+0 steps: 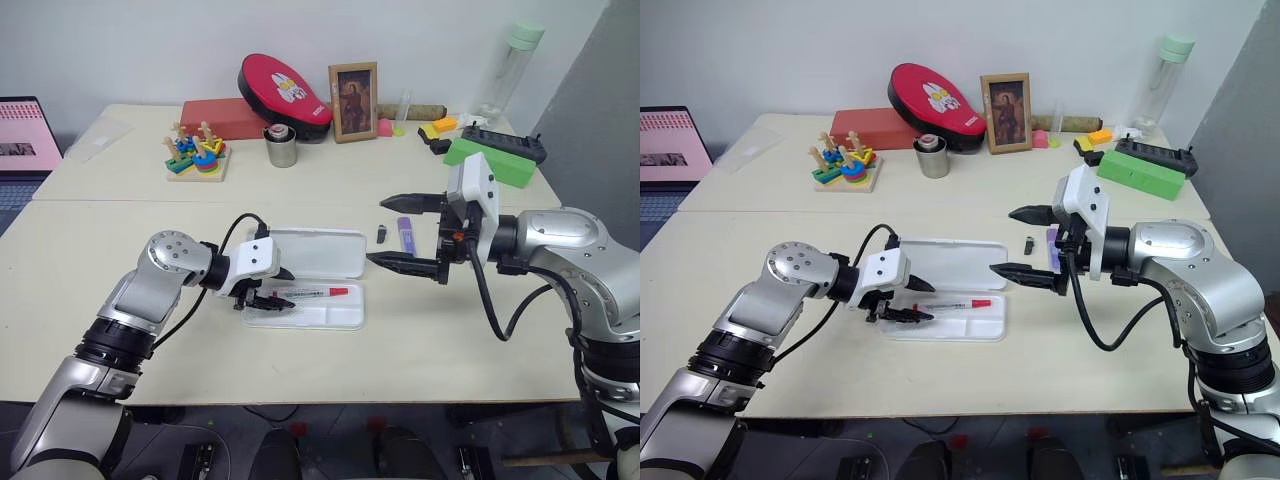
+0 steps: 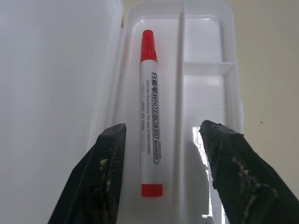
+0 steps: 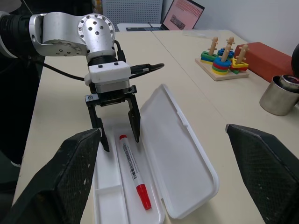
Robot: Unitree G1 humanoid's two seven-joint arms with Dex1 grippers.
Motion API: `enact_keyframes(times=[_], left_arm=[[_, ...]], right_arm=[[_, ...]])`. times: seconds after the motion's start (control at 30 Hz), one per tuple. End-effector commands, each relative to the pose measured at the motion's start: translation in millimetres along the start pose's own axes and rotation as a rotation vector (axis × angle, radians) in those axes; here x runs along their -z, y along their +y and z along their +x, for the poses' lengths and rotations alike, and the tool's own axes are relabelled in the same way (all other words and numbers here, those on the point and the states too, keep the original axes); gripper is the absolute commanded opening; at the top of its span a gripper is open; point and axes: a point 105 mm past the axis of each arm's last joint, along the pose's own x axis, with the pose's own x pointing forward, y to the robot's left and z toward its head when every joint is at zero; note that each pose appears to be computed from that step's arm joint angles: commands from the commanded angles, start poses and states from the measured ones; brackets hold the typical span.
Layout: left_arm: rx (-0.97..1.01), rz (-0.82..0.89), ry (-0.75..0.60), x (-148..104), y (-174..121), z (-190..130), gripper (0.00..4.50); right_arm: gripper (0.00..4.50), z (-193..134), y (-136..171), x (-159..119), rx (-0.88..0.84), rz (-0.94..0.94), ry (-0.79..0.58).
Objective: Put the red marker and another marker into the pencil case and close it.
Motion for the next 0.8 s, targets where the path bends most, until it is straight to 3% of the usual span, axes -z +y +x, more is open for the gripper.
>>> enact_keyframes(times=[0.03, 0.17, 0.47, 0.63, 0.8], left_arm=[[-0.038, 0.002, -0.121, -25.3, 2.4, -5.7, 3.66], [-0.070, -0.046, -0.222, -37.9, -0.3, -7.0, 4.48], [-0.207, -0.145, -0.492, -78.4, 6.1, -22.9, 4.48], [-0.396, -0.162, -0.651, -98.9, 25.8, -35.0, 4.48], [-0.436, -0.168, -0.758, -120.0, 28.7, -36.4, 4.48]], right_arm=[[4.50, -2.3, 2.9, -4.0, 0.016, -0.013, -0.019], [4.50, -1.0, 1.0, 2.0, 0.034, 0.014, -0.011], [4.50, 1.1, -30.3, 12.0, 0.214, 0.103, -0.020], [4.50, 8.0, -59.5, 35.9, 0.410, 0.227, 0.020], [4.50, 13.2, -81.8, 74.2, 0.626, 0.302, 0.130]])
